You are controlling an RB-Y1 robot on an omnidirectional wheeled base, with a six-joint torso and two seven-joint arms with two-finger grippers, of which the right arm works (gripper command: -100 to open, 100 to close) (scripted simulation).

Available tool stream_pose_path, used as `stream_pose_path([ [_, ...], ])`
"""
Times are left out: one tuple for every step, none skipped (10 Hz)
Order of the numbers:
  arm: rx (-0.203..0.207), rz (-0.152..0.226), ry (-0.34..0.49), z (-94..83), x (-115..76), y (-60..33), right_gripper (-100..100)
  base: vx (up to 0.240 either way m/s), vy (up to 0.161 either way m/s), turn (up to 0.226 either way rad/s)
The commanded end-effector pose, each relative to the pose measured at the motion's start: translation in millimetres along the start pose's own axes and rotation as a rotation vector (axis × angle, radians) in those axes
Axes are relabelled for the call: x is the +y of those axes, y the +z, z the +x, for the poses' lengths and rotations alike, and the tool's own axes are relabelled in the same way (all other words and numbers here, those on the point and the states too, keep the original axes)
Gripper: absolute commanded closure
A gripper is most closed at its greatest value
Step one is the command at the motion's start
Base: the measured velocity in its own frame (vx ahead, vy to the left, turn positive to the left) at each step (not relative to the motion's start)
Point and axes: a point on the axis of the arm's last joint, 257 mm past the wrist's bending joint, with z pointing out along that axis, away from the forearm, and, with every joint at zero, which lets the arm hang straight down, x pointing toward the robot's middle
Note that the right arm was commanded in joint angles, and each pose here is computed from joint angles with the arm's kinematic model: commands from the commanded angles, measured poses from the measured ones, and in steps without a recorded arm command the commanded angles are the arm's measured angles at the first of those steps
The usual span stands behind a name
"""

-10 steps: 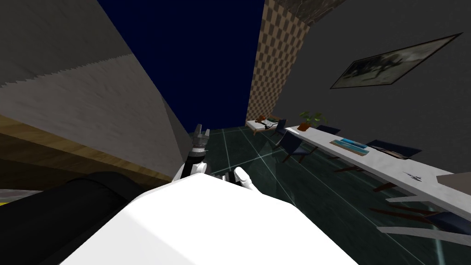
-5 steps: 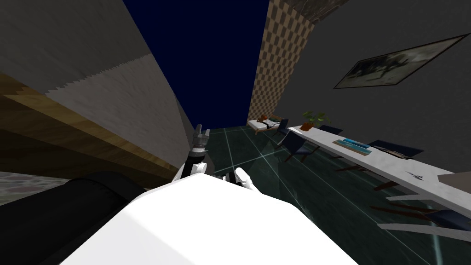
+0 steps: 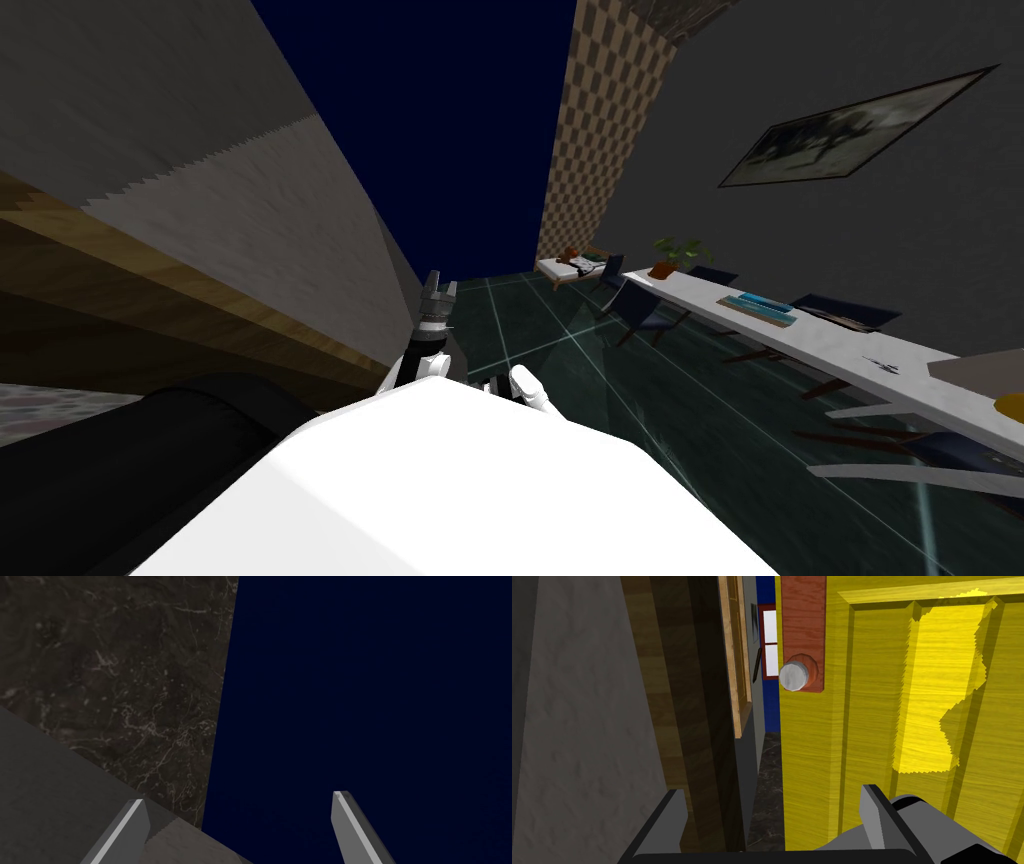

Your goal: Push the door open

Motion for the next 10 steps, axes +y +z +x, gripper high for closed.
stream_pose_path([
  [0.0,0.0,0.0,0.0,0.1,0.0,-100,0.011,-0.003,0.038],
  [0.0,0.0,0.0,0.0,0.1,0.0,-100,0.0,0.0,0.0],
  [0.0,0.0,0.0,0.0,0.1,0.0,-100,-0.005,0.002,-0.018],
  [0.0,0.0,0.0,0.0,0.1,0.0,-100,0.0,0.0,0.0],
  [0.0,0.0,0.0,0.0,0.1,0.0,-100,0.006,-0.002,0.019],
  [0.0,0.0,0.0,0.0,0.1,0.0,-100,-0.013,0.004,-0.041],
  [0.0,0.0,0.0,0.0,0.1,0.0,-100,-0.014,0.004,-0.044],
  [0.008,0.003,0.005,3.4,0.9,-2.1,-100,-0.026,0.008,-0.084],
  [0.008,0.003,0.005,3.4,0.9,-2.1,-100,-0.022,0.007,-0.073],
  [0.01,0.004,0.006,4.2,1.1,-2.6,-100,-0.022,0.007,-0.073],
])
